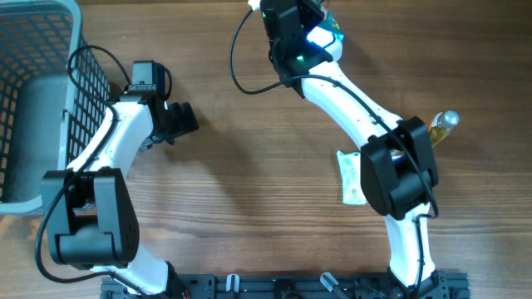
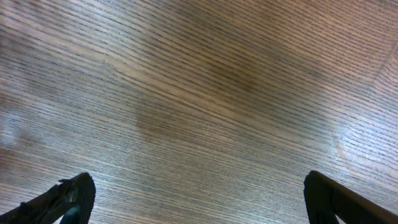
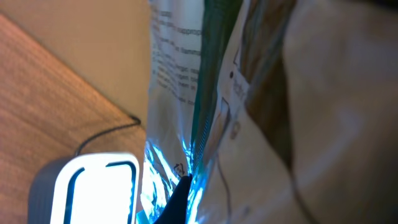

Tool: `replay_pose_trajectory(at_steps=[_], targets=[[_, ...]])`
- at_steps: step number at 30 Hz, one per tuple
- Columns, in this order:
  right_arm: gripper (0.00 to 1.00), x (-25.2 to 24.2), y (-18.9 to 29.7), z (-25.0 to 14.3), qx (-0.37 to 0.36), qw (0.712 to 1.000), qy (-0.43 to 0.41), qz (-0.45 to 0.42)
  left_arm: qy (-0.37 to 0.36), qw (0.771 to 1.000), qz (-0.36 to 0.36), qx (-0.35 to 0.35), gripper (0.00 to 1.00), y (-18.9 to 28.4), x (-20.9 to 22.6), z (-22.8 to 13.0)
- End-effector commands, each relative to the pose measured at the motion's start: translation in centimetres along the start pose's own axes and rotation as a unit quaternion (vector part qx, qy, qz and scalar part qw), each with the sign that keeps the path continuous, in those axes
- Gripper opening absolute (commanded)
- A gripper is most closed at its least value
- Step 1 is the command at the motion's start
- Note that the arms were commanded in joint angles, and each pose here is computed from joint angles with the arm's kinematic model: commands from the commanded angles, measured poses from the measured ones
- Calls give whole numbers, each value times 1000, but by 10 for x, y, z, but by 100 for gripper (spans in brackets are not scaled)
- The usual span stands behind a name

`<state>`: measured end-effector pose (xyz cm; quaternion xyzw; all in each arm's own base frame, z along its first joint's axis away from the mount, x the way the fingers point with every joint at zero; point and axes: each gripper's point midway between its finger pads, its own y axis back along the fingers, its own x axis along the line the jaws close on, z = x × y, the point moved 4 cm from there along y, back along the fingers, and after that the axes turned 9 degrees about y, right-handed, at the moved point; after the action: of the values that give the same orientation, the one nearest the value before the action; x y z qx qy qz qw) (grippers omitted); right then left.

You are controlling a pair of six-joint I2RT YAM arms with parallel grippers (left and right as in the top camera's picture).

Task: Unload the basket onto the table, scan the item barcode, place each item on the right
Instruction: 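Raise the glove pack with the right gripper up to the scanner, then lower the glove pack and set it down at center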

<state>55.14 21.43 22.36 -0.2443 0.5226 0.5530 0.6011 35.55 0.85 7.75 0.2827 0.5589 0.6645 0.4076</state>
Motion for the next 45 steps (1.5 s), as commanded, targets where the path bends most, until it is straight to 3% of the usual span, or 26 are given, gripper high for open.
replay_pose_trajectory(at_steps=[1, 8, 16, 21, 25, 28, 31, 34, 37, 40, 42, 44, 45], targets=[[4, 24, -18, -5, 3, 1000, 11, 5, 13, 1000, -1, -15, 100, 7, 1, 8], [4, 71, -33, -15, 15, 999, 31, 37, 13, 1000, -1, -15, 100, 7, 1, 8], [7, 103, -29, -18, 16, 989, -86, 116, 13, 1000, 0, -15, 100, 7, 1, 8], [4, 46, -19, -10, 13, 989, -140, 46, 13, 1000, 0, -15, 100, 7, 1, 8], [4, -18, 44, 16, -63, 969, -195, 140, 13, 1000, -1, -15, 100, 7, 1, 8], [4, -32, 93, 7, -64, 934, -241, 257, 13, 1000, 0, -15, 100, 7, 1, 8], [5, -13, 147, -11, -36, 868, -249, 428, 13, 1000, -1, -15, 100, 7, 1, 8], [8, 29, 200, -46, 68, 759, -238, 603, 13, 1000, -1, -15, 100, 7, 1, 8], [7, 56, 218, -82, 178, 715, -233, 634, 13, 1000, -1, -15, 100, 7, 1, 8], [8, 87, 221, -108, 253, 689, -244, 634, 13, 1000, 0, -15, 100, 7, 1, 8], [9, 108, 211, -125, 288, 694, -255, 608, 13, 1000, 0, -15, 100, 7, 1, 8], [13, 120, 205, -135, 307, 700, -265, 589, 13, 1000, 0, -15, 100, 7, 1, 8], [24, 124, 204, -139, 312, 703, -264, 582, 13, 1000, 0, -15, 100, 7, 1, 8]])
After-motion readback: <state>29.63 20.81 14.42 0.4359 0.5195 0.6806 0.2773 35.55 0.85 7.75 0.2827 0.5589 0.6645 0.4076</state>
